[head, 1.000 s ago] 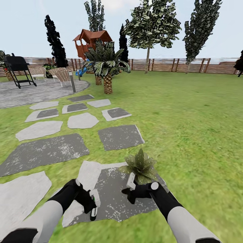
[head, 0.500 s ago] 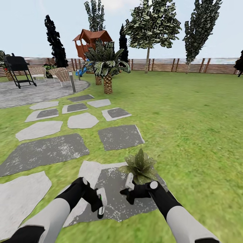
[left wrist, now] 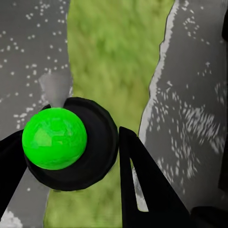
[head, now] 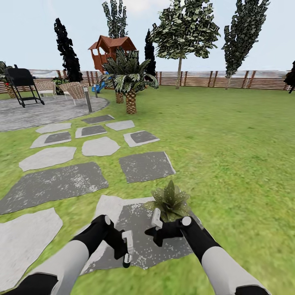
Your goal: Pick up the pesticide atomizer in the garden and spray insectifuge to fully cover both potted plants in the garden.
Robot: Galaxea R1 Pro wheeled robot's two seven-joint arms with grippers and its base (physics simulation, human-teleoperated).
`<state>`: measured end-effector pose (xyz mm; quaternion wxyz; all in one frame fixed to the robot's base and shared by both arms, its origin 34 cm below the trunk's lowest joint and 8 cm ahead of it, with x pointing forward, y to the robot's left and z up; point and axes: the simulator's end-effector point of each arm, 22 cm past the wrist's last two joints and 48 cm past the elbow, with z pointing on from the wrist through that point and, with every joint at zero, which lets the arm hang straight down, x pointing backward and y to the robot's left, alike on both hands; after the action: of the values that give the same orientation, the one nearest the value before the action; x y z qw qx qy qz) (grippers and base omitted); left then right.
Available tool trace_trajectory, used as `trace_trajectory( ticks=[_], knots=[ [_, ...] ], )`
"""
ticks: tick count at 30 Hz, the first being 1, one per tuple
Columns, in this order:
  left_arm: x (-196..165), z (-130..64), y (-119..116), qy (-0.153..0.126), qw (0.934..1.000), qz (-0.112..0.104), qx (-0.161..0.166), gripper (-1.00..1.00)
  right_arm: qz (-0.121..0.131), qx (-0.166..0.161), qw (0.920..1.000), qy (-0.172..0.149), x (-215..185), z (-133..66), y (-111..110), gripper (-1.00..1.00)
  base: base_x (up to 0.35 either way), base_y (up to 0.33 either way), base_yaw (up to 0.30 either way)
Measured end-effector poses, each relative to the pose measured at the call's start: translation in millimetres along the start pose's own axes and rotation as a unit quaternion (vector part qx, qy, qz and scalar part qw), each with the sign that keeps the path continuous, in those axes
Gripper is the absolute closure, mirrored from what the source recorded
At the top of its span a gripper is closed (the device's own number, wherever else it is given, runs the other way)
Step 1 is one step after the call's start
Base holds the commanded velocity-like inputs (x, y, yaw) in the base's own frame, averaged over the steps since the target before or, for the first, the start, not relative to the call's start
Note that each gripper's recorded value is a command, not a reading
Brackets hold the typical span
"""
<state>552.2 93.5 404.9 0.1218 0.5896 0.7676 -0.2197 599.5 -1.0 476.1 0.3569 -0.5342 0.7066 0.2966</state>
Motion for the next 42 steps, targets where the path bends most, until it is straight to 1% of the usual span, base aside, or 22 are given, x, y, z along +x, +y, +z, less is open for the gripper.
trace_trajectory(
  ticks=[6,17,24,31,34,37,42],
  knots=[
    [-18.9,1.2,-0.8,-0.01,0.9999,0.008,0.0,1.0,-0.002,-0.001,1.0,-0.002,-3.2,1.3,0.7,1.0,0.0,0.0,0.0],
    [-31.2,-4.9,6.6,-0.017,0.9998,0.013,-0.007,1.0,-0.002,-0.005,1.0,-0.005,-6.9,4.5,3.8,1.0,0.0,0.0,0.0],
    [-41.7,-4.5,5.7,-0.023,0.9996,0.017,-0.006,1.0,-0.003,-0.006,1.0,-0.005,-7.4,5.2,4.6,1.0,0.0,0.0,0.0],
    [-51.4,-4.8,3.8,-0.044,0.999,0.011,-0.002,1.0,-0.003,-0.006,1.0,-0.005,-7.5,5.4,4.8,1.0,0.0,0.0,0.0],
    [-57.3,-5.2,2.9,-0.057,0.9982,0.015,-0.001,1.0,-0.003,-0.006,1.0,-0.004,-7.1,5.5,5.1,1.0,0.0,0.0,0.0],
    [-63.1,-5.9,2.0,-0.071,0.9974,0.015,0.001,1.0,-0.003,-0.007,1.0,-0.004,-7.0,5.5,5.1,1.0,0.0,0.0,0.0],
    [-64.9,-6.1,1.3,-0.076,0.997,0.014,0.003,1.0,-0.003,-0.006,1.0,-0.004,-7.0,5.4,5.0,1.0,0.0,0.0,0.0]
  ],
)
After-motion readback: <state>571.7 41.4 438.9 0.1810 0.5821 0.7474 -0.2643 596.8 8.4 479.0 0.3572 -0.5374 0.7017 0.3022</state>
